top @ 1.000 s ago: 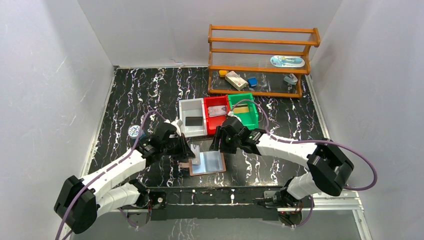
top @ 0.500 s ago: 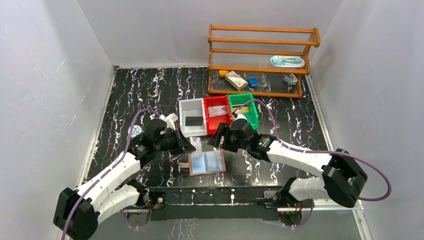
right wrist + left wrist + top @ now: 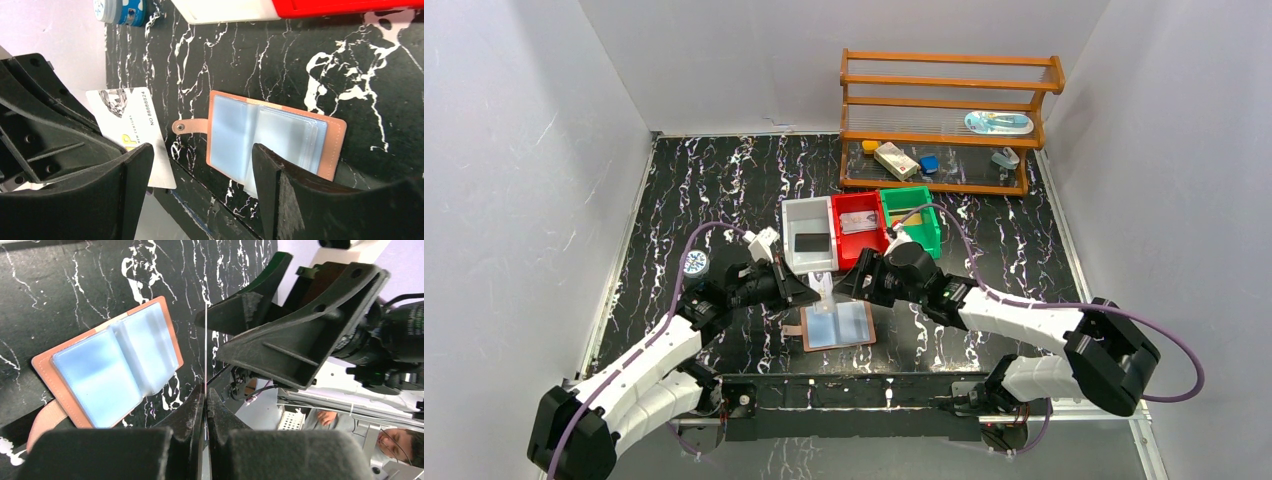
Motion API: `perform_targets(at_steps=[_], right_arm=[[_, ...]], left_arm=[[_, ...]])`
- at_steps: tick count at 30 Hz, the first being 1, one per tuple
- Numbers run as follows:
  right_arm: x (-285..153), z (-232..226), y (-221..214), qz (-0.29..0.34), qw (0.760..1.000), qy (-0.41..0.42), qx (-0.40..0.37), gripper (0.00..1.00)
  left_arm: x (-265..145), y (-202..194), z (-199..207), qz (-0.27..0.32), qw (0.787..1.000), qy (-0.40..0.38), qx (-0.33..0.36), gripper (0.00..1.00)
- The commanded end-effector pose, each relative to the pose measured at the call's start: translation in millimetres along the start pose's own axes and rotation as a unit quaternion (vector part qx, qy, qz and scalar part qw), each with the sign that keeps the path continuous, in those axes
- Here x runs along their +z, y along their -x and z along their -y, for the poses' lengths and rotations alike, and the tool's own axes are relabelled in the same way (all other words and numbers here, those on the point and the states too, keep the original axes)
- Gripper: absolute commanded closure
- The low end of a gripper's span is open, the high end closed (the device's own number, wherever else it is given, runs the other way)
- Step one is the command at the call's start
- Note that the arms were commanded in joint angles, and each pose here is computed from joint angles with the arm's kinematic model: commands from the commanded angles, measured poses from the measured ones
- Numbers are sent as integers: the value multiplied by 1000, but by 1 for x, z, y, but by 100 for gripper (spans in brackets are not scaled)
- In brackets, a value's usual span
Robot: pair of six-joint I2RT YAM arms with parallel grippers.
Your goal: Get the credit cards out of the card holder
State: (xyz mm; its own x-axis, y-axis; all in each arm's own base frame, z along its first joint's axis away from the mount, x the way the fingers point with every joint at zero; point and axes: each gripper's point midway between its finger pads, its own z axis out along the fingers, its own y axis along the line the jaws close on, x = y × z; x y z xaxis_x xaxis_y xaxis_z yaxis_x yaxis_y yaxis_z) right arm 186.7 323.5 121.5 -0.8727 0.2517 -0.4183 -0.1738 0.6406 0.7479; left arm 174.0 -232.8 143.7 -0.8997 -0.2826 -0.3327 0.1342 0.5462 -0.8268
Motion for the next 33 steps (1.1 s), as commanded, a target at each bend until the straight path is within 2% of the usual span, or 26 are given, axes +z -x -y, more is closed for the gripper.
perform_targets(at_steps=[1, 15, 28, 33], right_arm=[[-7, -39, 13, 17, 995, 98, 3, 21], [-19, -51, 15, -22, 966, 239, 94, 51], [-17, -65, 8, -57, 945, 302, 113, 70], [-22, -63, 7, -57, 941, 312, 121, 72]], left_arm=[[-4, 2, 17, 3, 999, -43, 5, 100], [2, -1, 24, -4, 996, -83, -18, 100], [4, -5, 27, -14, 994, -103, -25, 100], [3, -4, 25, -8, 995, -99, -27, 100]])
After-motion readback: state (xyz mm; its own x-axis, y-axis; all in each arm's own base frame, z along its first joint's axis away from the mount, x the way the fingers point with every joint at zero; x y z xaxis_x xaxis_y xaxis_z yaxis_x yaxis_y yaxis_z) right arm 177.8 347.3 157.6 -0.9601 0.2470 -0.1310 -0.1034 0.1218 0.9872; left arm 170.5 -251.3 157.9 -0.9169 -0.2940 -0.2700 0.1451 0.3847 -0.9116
